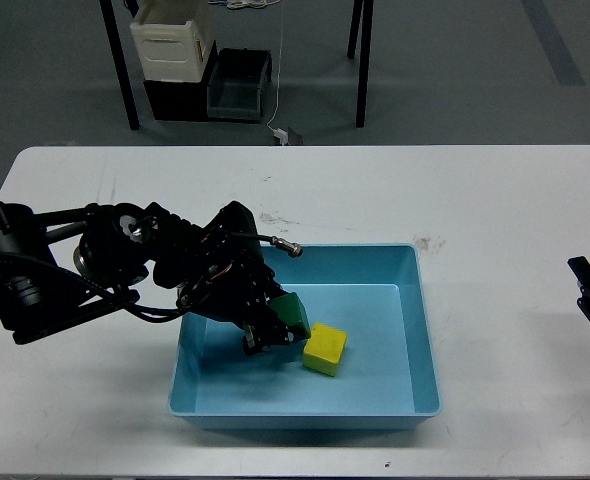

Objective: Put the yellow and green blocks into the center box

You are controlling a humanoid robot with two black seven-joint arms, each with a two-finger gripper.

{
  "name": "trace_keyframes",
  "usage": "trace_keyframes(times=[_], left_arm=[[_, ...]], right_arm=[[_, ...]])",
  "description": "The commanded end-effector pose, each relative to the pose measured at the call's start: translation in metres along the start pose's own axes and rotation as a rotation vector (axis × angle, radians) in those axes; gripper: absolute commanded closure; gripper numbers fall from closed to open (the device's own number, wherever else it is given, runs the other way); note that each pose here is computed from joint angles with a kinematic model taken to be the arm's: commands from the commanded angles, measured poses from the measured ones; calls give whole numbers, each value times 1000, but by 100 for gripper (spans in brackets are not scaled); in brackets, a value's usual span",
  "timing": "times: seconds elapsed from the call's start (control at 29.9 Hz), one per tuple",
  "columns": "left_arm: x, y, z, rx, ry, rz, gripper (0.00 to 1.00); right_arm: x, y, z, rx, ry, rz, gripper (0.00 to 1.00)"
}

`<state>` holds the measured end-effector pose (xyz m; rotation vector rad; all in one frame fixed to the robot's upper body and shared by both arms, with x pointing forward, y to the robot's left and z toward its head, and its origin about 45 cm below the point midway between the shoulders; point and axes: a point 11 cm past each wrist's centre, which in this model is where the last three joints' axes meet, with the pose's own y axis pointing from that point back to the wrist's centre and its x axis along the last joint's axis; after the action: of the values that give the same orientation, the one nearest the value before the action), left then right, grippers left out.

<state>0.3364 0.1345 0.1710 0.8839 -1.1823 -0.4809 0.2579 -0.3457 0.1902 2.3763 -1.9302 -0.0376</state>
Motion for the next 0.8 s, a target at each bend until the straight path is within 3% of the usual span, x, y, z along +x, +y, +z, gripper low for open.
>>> trace_keyframes(times=[0.0, 0.17, 0.43, 0.53, 0.77], left_arm=[[4, -2, -1, -15, 48, 24, 0], [42, 17, 2, -128, 263, 234, 0], [67, 70, -12, -529, 982, 797, 0], [48, 87, -27, -700, 1292, 1010, 0], [-50, 109, -46, -889, 1900, 1330, 0]], right_arm=[[-10, -2, -2, 37, -8, -30, 0], [-16, -12, -28, 198, -8, -57, 0], [-62, -42, -35, 220, -355, -154, 0], [-73, -52, -35, 186, -607, -177, 0], [-76, -53, -31, 185, -1042, -148, 0]])
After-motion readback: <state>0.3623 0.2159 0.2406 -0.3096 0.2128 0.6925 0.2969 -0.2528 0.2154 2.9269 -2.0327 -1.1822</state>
